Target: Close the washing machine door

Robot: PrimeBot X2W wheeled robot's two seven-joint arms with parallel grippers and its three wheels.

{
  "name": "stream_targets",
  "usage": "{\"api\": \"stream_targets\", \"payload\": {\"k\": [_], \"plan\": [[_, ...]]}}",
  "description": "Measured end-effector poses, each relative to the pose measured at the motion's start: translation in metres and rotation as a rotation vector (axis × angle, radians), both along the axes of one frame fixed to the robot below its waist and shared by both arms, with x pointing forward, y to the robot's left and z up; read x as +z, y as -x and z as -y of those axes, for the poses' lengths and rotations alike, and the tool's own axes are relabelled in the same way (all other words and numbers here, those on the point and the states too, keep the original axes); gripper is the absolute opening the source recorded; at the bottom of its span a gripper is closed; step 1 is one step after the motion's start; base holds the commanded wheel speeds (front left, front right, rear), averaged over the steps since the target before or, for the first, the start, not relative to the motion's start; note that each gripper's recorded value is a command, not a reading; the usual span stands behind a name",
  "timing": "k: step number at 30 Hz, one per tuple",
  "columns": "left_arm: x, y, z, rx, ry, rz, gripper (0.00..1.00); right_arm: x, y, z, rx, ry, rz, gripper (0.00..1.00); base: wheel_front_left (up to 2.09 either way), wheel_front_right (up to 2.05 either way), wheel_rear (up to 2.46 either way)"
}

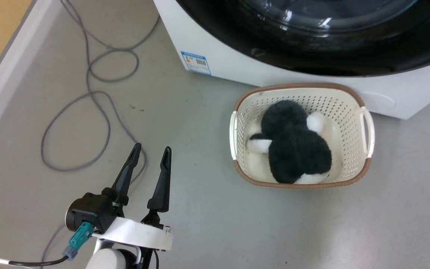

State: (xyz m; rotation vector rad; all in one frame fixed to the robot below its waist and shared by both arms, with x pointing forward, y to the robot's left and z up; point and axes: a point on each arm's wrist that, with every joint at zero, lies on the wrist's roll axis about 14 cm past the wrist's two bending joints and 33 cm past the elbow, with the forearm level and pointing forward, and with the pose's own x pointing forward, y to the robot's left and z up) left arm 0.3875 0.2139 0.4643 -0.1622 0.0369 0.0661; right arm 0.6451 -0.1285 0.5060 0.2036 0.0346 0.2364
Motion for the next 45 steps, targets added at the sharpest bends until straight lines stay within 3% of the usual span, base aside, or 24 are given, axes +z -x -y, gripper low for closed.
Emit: {"api": "stream_targets", "payload": {"k": [8,12,20,31,32,33,45], "plan": [[0.017,0.005,-0.001,0.003,0.010,0.052,1.00,0.028,0.027,0.004,-0.008,-0.003,0.075,0.00,0.00,0.00,0.00],[0.027,0.013,-0.010,0.035,0.010,0.080,1.00,0.021,0.062,-0.002,0.013,-0.041,0.048,0.00,0.00,0.00,0.00],[0.043,0.025,0.001,0.007,0.007,0.130,1.00,0.039,0.145,0.008,0.040,0.009,0.133,0.00,0.00,0.00,0.00],[0.056,0.038,0.025,-0.069,0.000,0.173,1.00,0.047,0.240,0.037,-0.100,-0.027,0.204,0.00,0.00,0.00,0.00],[0.056,0.039,0.027,-0.071,0.000,0.174,1.00,0.046,0.247,0.038,-0.110,-0.025,0.204,0.20,0.00,0.00,0.00],[0.056,0.041,0.027,-0.071,0.000,0.175,1.00,0.045,0.254,0.040,-0.118,-0.021,0.202,1.00,0.00,0.00,0.00],[0.047,0.048,0.043,-0.116,-0.037,0.145,1.00,0.016,0.292,0.051,-0.178,0.022,0.126,1.00,0.00,0.00,0.00]]}}
